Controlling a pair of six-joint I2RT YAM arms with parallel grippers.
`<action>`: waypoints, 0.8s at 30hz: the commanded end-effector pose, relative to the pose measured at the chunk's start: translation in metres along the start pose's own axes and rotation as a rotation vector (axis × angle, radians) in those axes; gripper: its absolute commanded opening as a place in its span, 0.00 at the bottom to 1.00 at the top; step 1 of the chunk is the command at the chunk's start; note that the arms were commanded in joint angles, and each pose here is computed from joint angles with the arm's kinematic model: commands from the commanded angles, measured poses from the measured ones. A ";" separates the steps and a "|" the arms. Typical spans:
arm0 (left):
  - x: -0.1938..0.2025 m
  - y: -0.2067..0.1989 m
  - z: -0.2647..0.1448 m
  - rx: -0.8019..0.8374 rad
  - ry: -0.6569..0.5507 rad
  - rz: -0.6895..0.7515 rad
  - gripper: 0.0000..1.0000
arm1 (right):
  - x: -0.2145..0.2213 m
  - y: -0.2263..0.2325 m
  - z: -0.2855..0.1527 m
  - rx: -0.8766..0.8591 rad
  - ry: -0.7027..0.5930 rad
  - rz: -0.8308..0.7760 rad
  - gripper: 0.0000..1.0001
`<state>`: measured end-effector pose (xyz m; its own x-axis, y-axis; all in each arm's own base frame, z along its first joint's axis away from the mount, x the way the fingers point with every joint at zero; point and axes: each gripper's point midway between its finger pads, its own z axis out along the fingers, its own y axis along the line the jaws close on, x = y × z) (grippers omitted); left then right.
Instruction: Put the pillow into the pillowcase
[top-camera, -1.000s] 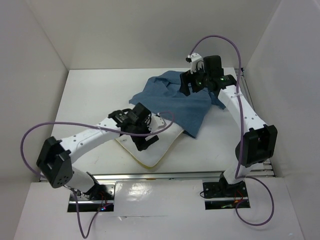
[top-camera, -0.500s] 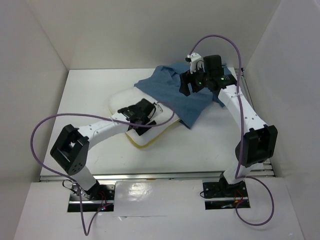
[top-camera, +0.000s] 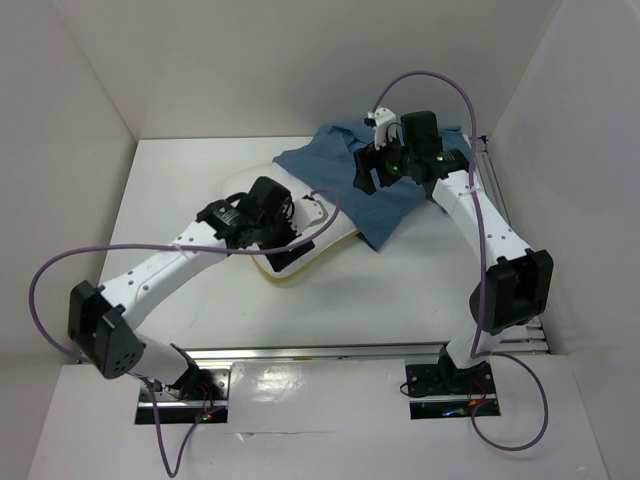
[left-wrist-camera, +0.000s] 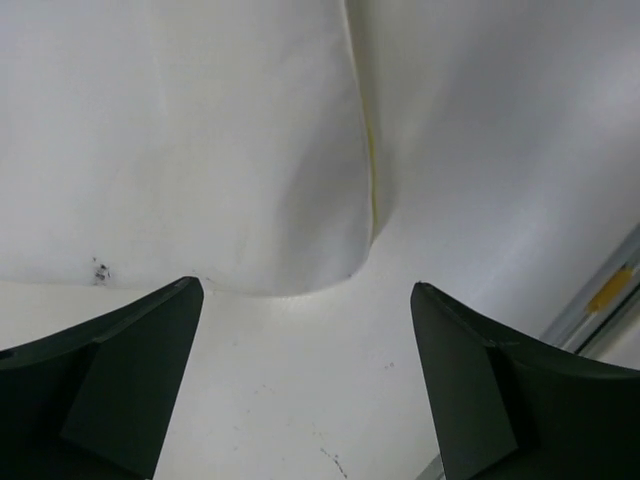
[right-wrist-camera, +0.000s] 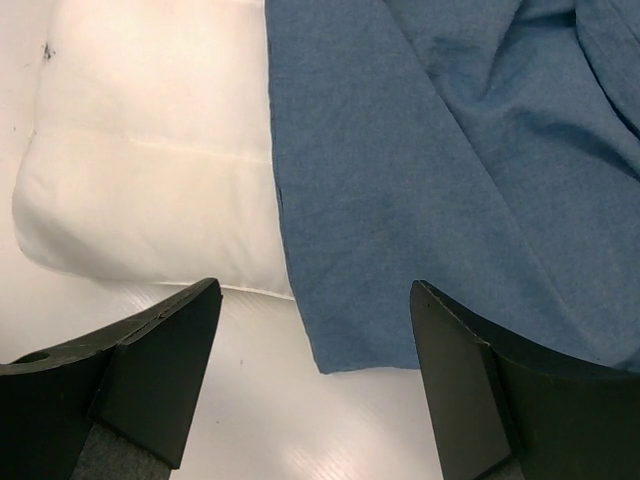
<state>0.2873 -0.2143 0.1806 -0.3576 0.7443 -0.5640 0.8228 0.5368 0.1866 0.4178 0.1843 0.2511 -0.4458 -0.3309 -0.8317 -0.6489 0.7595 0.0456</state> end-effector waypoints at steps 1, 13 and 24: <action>0.027 -0.029 -0.006 0.081 0.042 0.096 0.99 | -0.017 0.008 -0.007 -0.023 -0.044 -0.034 0.84; 0.033 -0.032 0.045 -0.065 0.024 0.170 0.99 | -0.013 0.014 -0.006 -0.041 -0.042 -0.038 0.84; 0.027 -0.039 0.077 -0.053 0.016 0.123 0.99 | -0.008 0.014 -0.003 -0.042 -0.034 -0.035 0.84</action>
<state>0.2729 -0.2367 0.0964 -0.2525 0.8352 -0.4885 0.8507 0.4322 0.2992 0.4130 0.1903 0.2466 -0.4499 -0.3361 -0.8274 -0.6659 0.7437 0.0600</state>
